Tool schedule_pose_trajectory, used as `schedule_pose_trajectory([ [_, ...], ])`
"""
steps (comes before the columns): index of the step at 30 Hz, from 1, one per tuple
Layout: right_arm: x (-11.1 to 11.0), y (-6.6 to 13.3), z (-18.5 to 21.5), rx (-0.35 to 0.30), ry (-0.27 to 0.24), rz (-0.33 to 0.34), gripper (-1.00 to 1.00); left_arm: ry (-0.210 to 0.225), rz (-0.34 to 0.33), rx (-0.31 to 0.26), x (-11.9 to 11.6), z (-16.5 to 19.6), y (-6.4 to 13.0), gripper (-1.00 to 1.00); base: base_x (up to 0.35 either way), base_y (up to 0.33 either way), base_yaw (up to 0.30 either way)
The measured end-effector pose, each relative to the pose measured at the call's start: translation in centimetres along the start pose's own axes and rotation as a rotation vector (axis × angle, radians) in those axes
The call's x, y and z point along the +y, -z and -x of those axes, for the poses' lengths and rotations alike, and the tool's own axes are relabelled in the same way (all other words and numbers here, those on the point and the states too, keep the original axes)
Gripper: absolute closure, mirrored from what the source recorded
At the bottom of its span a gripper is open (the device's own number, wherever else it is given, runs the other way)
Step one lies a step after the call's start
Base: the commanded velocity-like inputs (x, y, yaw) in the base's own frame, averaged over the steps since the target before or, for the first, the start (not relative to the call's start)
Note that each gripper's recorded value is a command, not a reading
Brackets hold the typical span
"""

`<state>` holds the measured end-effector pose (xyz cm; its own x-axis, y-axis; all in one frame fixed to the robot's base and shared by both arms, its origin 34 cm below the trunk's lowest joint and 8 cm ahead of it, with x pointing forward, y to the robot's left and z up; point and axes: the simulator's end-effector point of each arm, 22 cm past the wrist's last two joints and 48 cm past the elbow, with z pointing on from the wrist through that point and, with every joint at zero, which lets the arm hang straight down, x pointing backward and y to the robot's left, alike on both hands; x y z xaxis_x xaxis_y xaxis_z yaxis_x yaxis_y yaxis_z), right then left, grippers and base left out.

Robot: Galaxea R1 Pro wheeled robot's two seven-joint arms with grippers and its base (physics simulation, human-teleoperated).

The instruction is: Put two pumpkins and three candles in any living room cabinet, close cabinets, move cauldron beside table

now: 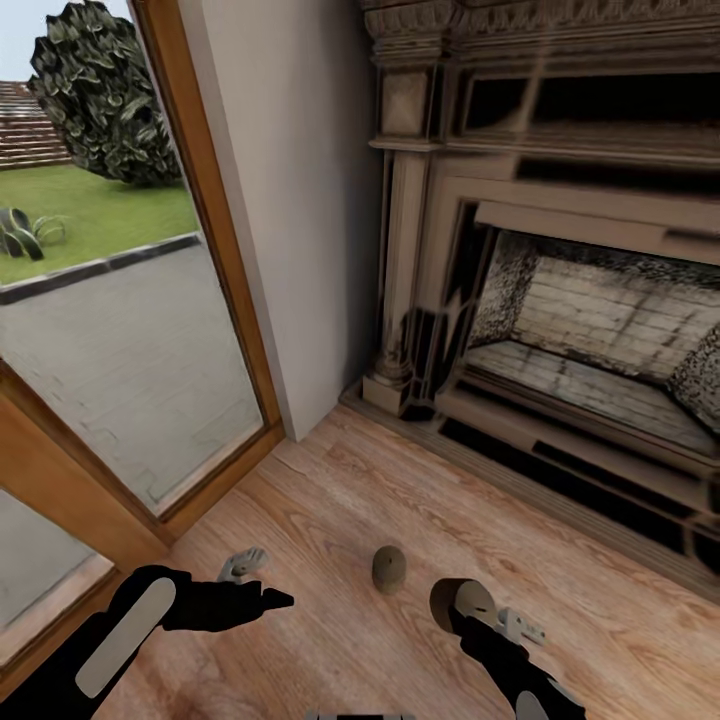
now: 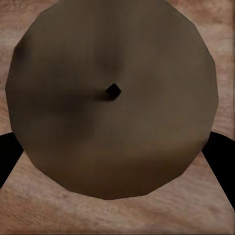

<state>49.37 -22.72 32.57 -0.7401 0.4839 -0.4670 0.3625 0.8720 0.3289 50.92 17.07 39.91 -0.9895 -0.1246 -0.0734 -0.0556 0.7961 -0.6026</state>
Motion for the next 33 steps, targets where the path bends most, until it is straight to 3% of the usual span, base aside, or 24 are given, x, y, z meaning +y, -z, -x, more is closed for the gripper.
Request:
schedule_pose_trajectory([
  [11, 0.4, 1.3, 1.0, -0.001, -0.016, -0.009, 1.0, 0.0, 0.0, 0.0, -1.2, 0.6, 1.5, -1.0, 0.0, 0.0, -0.026],
  [33, 0.3, 1.3, 0.9, 0.003, -0.017, -0.009, 1.0, -0.003, -0.003, -0.001, -1.4, 0.7, 1.5, -1.0, 0.0, 0.0, -0.272],
])
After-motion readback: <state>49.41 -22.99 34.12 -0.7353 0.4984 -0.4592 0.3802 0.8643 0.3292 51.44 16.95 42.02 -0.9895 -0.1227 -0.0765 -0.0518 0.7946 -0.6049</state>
